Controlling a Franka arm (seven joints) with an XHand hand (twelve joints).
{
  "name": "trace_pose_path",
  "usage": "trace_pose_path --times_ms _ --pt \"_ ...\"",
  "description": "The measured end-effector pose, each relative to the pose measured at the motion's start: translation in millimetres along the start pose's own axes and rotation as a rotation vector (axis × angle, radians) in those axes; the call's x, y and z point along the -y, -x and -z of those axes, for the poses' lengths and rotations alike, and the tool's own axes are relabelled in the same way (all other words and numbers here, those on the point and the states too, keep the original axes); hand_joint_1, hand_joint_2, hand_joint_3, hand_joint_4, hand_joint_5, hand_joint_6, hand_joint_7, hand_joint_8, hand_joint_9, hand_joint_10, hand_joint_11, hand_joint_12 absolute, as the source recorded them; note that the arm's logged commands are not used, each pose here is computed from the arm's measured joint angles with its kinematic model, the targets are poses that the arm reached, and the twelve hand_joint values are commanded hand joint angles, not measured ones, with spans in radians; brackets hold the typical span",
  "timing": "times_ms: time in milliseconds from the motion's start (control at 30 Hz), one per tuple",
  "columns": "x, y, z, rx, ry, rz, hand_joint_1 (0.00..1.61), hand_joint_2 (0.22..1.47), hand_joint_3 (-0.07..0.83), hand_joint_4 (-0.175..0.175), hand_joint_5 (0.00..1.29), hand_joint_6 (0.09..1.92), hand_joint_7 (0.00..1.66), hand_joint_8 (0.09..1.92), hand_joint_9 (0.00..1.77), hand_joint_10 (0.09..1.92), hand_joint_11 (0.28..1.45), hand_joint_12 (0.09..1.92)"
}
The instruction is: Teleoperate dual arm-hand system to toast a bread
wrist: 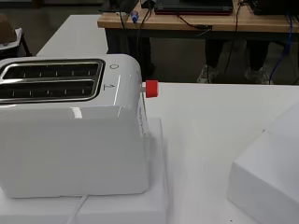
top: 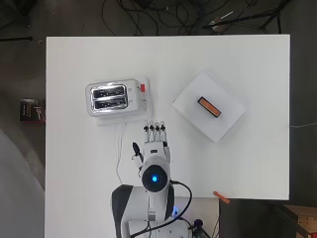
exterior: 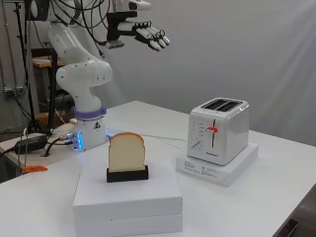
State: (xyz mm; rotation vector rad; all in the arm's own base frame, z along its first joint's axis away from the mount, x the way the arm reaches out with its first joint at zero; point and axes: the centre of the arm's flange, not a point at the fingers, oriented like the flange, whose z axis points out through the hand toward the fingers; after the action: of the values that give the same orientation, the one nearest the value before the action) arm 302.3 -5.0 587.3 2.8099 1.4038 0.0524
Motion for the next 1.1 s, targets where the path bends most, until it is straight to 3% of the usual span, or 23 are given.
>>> trace_pose_path --times_ms 167,300,433,600,767,867,1000,1100 --pt "29.4 30.5 -24.7 -0.041 0.013 0.051 0.15 1.25 0.004 -0.091 0.36 0.09 0.45 0.09 0.57 0.09 0.49 0.09" --pt "23.3 44.3 -23.7 -0.057 -0.013 0.024 0.16 1.24 -0.002 -0.063 0.34 0.09 0.39 0.09 0.51 0.09 0.48 0.09" --pt "-48.0 48.3 -5.8 -0.024 -0.082 -0.069 0.15 1.24 -0.001 -0.018 0.38 0.09 0.41 0.09 0.55 0.09 0.52 0.09" --pt "-151.0 61.4 -4.3 0.084 -0.139 -0.192 0.11 1.19 -0.007 -0.004 0.45 0.09 0.51 0.09 0.62 0.09 0.52 0.09" --pt "-245.8 84.3 -60.9 0.222 -0.263 -0.280 0.10 1.13 -0.013 0.035 0.47 0.09 0.54 0.09 0.64 0.09 0.48 0.09" --pt "-293.9 100.2 -89.6 0.274 -0.320 -0.219 0.15 1.08 -0.019 0.057 0.44 0.09 0.52 0.09 0.61 0.09 0.46 0.09" --pt "-319.4 127.2 -96.9 0.285 -0.351 -0.088 0.30 1.09 -0.006 0.004 0.40 0.09 0.51 0.09 0.58 0.09 0.46 0.09" --pt "-310.7 144.1 -90.0 0.253 -0.332 -0.066 0.34 1.08 -0.008 -0.007 0.42 0.09 0.54 0.09 0.61 0.09 0.47 0.09"
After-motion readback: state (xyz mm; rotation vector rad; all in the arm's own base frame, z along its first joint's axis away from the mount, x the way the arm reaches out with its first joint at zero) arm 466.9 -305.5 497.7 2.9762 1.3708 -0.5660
